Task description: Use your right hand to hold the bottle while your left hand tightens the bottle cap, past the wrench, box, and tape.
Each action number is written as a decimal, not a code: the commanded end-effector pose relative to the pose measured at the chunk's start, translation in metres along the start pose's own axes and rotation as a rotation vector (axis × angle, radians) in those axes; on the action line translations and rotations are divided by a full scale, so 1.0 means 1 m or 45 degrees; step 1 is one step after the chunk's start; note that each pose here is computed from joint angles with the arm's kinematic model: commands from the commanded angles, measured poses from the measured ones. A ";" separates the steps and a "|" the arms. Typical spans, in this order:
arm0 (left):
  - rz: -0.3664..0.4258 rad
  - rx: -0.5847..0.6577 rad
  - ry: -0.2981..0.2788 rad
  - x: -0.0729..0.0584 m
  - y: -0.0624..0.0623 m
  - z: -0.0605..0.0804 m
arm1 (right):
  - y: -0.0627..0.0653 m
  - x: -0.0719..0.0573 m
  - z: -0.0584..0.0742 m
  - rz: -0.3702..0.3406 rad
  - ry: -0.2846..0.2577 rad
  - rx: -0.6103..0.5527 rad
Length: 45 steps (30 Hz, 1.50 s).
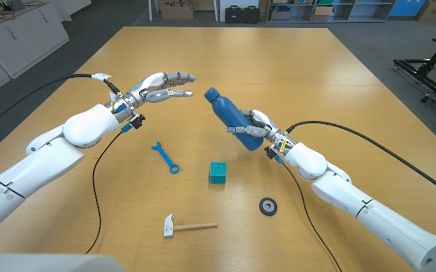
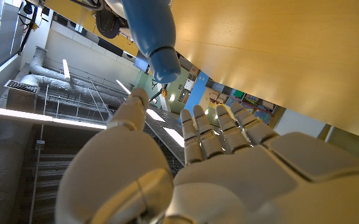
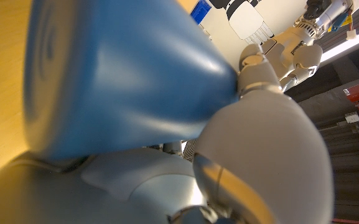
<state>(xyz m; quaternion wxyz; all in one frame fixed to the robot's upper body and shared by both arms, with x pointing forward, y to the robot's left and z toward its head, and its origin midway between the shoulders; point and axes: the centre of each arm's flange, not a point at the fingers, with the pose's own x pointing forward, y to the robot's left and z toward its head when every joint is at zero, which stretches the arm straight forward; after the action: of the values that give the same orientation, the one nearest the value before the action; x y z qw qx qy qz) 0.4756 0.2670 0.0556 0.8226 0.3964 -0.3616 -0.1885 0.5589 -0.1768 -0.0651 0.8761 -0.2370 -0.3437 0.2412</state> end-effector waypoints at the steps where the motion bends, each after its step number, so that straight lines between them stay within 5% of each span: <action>1: -0.097 0.022 0.002 0.010 0.003 0.002 | 0.001 -0.001 0.009 0.003 -0.036 -0.034; 23: -0.133 -0.005 -0.044 0.035 -0.010 0.005 | 0.020 0.000 0.021 0.042 -0.062 -0.104; 45: -0.138 0.032 0.006 0.046 -0.016 0.006 | 0.018 -0.008 0.026 0.041 -0.067 -0.108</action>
<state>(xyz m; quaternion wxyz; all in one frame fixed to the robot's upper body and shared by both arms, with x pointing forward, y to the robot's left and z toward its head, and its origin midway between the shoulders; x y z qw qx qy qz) 0.5001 0.2303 0.0641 0.8076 0.4100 -0.3478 -0.2423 0.5349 -0.1589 -0.0636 0.8520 -0.2748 -0.3703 0.2479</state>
